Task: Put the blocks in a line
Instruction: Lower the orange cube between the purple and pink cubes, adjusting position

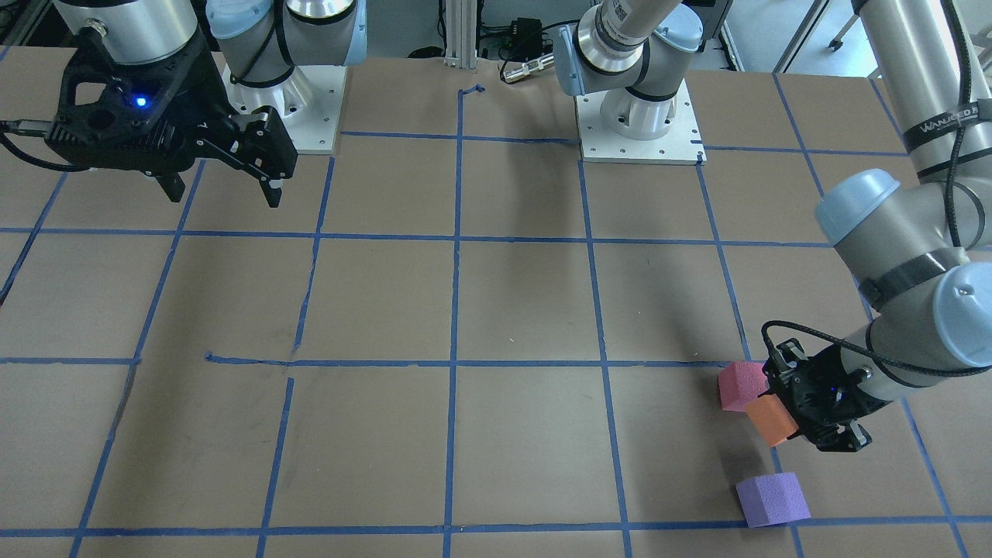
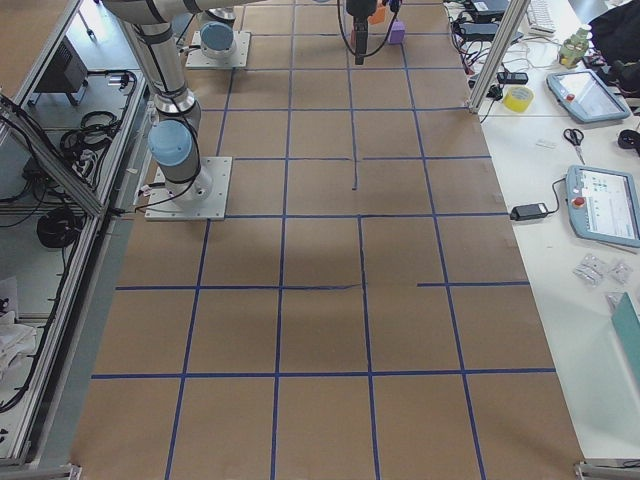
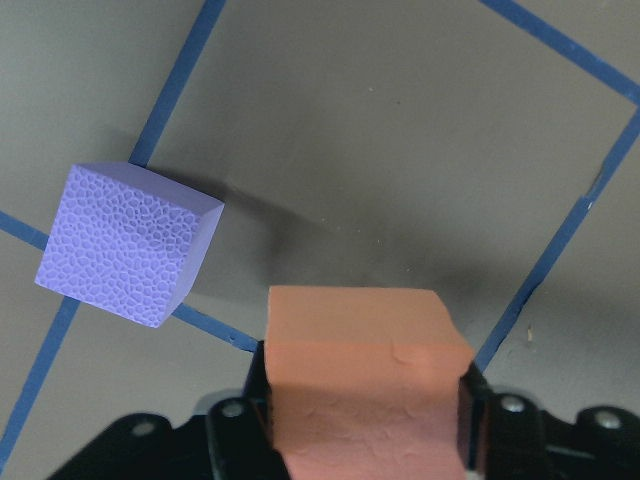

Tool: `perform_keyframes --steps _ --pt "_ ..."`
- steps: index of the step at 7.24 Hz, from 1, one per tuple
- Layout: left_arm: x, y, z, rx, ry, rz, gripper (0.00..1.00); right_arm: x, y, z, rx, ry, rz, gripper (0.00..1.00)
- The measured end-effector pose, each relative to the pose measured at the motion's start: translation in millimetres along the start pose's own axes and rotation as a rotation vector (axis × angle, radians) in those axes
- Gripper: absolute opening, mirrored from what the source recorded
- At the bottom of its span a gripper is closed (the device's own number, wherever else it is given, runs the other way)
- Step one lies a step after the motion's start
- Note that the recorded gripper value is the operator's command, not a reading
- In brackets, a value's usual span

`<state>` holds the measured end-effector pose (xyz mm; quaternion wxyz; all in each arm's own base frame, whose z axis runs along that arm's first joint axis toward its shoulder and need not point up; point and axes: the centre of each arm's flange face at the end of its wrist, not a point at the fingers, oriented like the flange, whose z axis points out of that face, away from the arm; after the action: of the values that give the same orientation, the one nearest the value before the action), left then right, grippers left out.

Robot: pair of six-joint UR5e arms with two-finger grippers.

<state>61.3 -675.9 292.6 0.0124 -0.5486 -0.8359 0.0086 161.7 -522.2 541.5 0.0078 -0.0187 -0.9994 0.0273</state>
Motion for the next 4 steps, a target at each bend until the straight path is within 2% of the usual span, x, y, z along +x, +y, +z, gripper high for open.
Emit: perform_keyframes --steps 2,4 --pt "-14 2 7 -0.005 -0.040 0.121 0.00 0 0 0 0.000 0.000 -0.001 1.00" --pt "-13 3 22 -0.006 -0.046 0.195 0.00 -1 0 0 0.000 0.000 -0.001 1.00"
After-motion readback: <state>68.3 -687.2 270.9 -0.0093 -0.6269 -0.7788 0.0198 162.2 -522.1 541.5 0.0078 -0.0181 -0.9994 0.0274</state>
